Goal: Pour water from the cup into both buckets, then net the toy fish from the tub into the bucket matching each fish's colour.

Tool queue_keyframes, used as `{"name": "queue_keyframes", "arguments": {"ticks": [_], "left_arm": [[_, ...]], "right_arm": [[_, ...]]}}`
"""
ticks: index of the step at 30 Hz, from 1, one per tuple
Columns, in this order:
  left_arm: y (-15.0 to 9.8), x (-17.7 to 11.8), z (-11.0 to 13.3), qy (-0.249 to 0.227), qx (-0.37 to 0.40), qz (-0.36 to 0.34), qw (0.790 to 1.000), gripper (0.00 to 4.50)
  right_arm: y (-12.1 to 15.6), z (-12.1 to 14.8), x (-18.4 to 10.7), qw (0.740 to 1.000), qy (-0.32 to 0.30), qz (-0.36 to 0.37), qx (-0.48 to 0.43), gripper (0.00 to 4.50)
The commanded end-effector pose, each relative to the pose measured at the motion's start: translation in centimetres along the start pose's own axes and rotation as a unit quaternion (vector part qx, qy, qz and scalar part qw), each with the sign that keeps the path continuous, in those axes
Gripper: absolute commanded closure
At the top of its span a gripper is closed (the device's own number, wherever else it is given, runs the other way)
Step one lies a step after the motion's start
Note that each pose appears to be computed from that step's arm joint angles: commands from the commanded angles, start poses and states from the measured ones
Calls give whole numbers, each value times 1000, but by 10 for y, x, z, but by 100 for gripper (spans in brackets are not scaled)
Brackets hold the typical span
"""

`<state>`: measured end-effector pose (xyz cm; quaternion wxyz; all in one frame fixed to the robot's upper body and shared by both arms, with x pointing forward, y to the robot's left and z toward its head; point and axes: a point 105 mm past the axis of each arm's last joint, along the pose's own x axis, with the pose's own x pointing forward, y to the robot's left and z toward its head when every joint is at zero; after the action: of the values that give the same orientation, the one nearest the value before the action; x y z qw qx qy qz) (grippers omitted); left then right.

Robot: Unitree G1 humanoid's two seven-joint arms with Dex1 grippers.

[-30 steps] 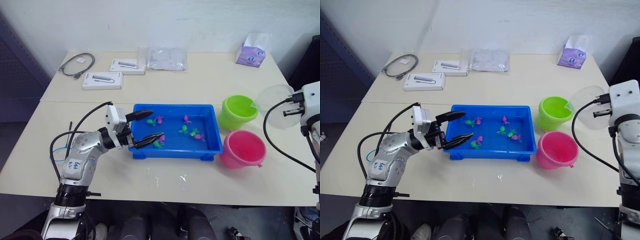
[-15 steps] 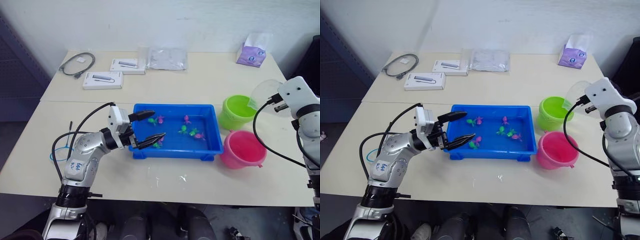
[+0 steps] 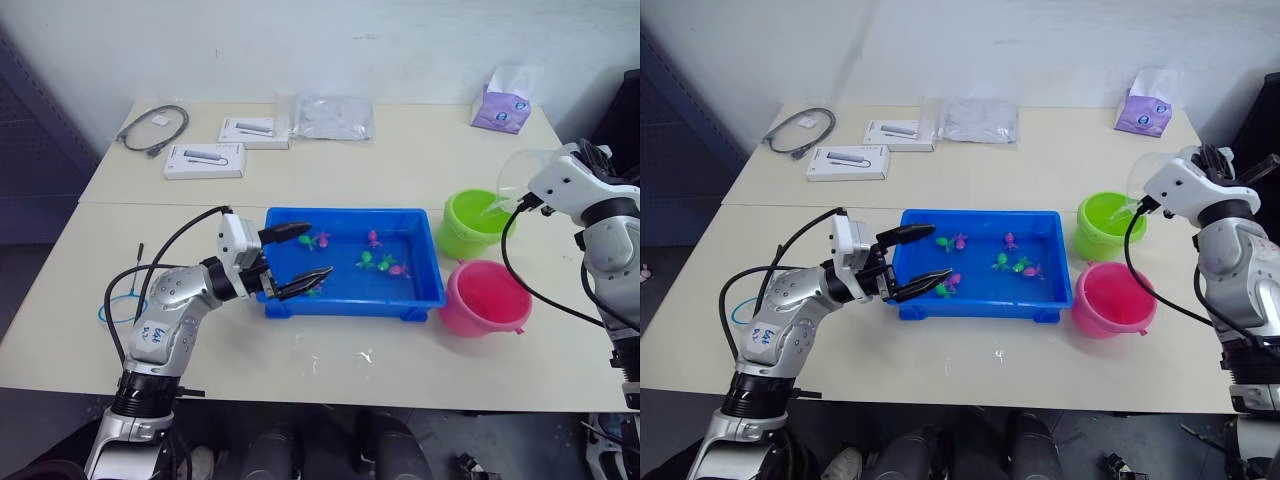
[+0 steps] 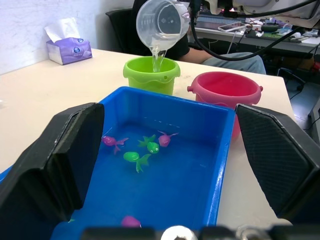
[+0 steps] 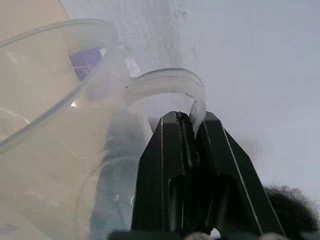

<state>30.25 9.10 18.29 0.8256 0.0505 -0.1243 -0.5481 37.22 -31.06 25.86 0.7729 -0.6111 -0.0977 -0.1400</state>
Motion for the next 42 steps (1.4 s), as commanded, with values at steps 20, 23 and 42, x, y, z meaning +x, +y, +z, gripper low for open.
{"name": "queue_keyframes", "arguments": {"ticks": [20,23,42], "left_arm": [[-5,3,7,-9,25,-6,1000,0],[-5,3,7,-10,24,-6,1000,0],[-18,-9,17,-16,-8,-68,997,0]], "right_arm": [[-23,3,-3,992,-68,-81,-75,444],[-20,-2,-5,995,-56,-78,-20,444],[-8,-92,-71,724,133,-91,671,444]]}}
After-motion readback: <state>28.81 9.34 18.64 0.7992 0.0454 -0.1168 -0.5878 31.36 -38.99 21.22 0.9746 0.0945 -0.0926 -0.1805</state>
